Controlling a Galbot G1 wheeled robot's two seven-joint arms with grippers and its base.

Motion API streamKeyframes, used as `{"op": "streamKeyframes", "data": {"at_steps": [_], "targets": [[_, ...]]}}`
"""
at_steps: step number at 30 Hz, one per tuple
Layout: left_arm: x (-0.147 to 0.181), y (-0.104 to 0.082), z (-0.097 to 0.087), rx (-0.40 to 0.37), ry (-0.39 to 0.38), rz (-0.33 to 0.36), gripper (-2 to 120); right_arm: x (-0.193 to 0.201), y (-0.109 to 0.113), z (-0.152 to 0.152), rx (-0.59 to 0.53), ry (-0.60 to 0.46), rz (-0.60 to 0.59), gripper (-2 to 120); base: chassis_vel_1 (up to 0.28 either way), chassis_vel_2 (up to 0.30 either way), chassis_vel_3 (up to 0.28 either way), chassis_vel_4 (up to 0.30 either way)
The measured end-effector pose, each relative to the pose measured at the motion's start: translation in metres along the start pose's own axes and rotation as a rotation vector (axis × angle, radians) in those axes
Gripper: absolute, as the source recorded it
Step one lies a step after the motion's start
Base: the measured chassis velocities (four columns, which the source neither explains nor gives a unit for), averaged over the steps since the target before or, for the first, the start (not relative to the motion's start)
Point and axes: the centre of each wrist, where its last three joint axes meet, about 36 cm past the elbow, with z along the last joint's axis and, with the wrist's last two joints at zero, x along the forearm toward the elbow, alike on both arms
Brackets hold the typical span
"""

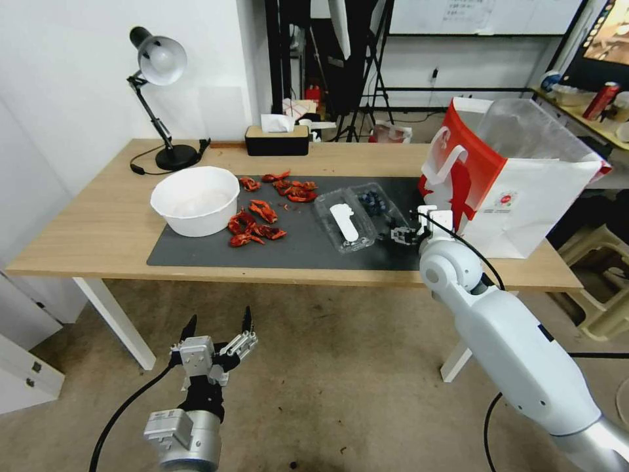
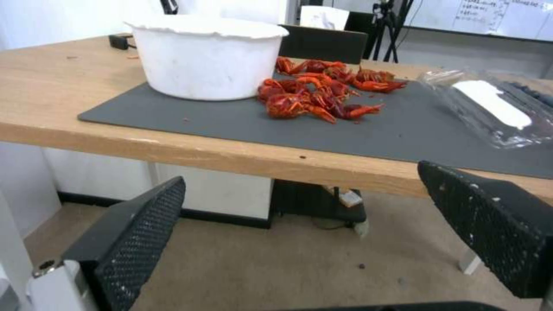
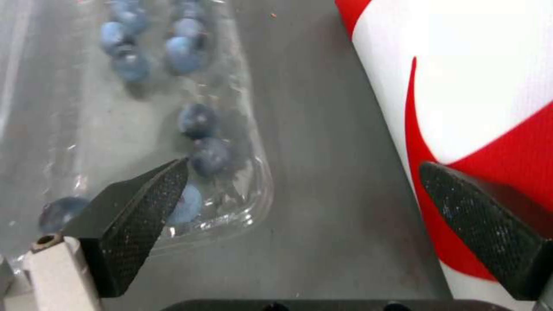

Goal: Close the takeout container lid, then place the container into the takeout bag.

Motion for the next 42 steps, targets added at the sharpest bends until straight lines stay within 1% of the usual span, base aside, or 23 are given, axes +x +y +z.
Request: {"op": "streamKeyframes", "data": {"at_steps": [16, 22, 30, 33, 34, 37, 38, 41, 42], "targets": [[0.000, -0.002, 0.001, 0.000, -0.002, 0.004, 100, 0.019, -0.004, 0.008, -0.003, -0.006, -0.021, 100, 0.000, 0.000, 0.000, 0.000], [0.000, -0.002, 0.001, 0.001, -0.002, 0.004, 100, 0.020, -0.007, 0.010, -0.006, -0.004, -0.019, 100, 0.000, 0.000, 0.000, 0.000], [0.001, -0.003, 0.002, -0.001, 0.000, 0.002, 100, 0.015, -0.012, 0.008, 0.010, -0.042, -0.017, 100, 0.000, 0.000, 0.000, 0.000], [0.002, -0.003, 0.002, 0.000, 0.001, 0.000, 100, 0.017, -0.014, 0.005, 0.017, -0.093, -0.018, 100, 0.000, 0.000, 0.000, 0.000], [0.002, -0.003, 0.002, 0.000, 0.001, 0.000, 100, 0.017, -0.014, 0.005, 0.017, -0.093, -0.018, 100, 0.000, 0.000, 0.000, 0.000], [0.002, -0.004, 0.001, 0.002, -0.002, -0.001, 100, 0.026, -0.018, 0.002, -0.006, -0.192, -0.049, 100, 0.000, 0.000, 0.000, 0.000], [0.002, -0.004, 0.001, 0.002, -0.002, -0.001, 100, 0.026, -0.018, 0.002, -0.006, -0.192, -0.049, 100, 0.000, 0.000, 0.000, 0.000], [0.002, -0.004, 0.001, 0.003, -0.005, -0.003, 100, 0.036, -0.025, 0.005, -0.013, -0.277, -0.067, 100, 0.000, 0.000, 0.000, 0.000], [0.002, -0.004, 0.001, 0.003, -0.005, -0.003, 100, 0.036, -0.025, 0.005, -0.013, -0.277, -0.067, 100, 0.000, 0.000, 0.000, 0.000]]}}
